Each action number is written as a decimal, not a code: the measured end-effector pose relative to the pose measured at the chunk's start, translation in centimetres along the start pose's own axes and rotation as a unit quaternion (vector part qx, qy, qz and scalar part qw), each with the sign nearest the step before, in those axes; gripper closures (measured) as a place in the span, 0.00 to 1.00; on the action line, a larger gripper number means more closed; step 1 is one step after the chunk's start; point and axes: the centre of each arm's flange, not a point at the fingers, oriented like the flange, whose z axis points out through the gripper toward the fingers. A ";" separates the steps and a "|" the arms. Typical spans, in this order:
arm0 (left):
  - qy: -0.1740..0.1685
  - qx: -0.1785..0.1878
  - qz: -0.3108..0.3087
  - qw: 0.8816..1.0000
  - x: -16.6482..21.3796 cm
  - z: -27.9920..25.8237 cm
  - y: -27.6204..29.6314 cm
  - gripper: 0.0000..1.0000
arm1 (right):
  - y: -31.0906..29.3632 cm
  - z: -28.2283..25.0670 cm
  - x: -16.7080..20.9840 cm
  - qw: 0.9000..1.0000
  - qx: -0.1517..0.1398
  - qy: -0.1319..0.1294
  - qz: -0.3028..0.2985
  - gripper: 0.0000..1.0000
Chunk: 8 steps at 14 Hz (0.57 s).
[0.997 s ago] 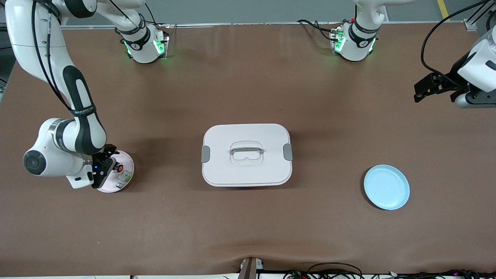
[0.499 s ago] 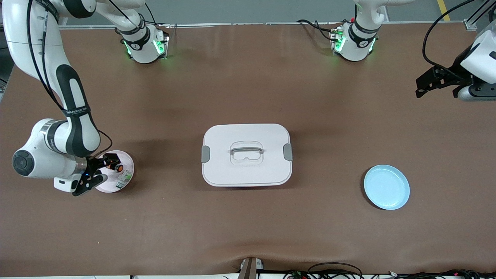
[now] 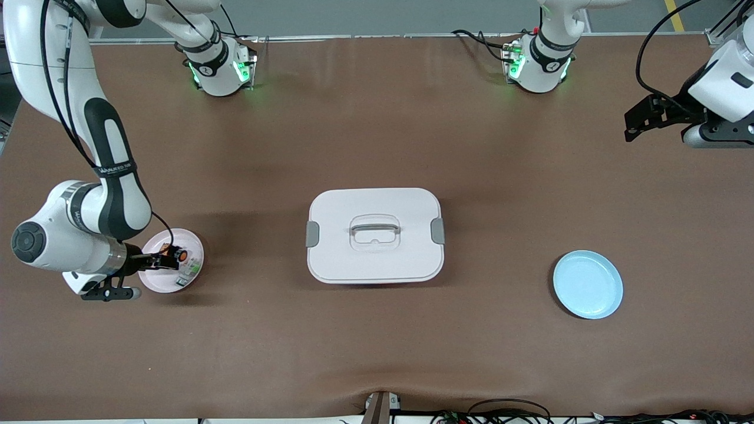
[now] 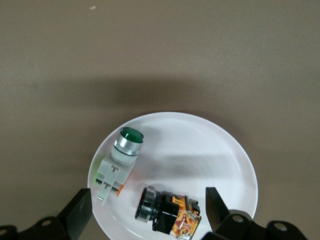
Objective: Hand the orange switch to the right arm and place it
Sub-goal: 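Open the right gripper to release the switch on the plate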
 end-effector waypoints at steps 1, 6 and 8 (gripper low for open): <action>-0.001 0.000 0.000 1.000 0.0 0.0 0.0 0.00 | -0.2 -0.4 0.2 1.000 0.000 0.004 0.000 0.00; -0.002 0.000 -0.001 1.000 0.0 0.0 -0.2 0.00 | -1.1 -4.9 -0.2 1.000 -0.010 -0.006 -0.018 0.00; -0.002 0.000 -0.003 1.000 0.0 0.0 -0.3 0.00 | -1.7 -7.4 -1.1 1.000 -0.008 -0.022 -0.014 0.00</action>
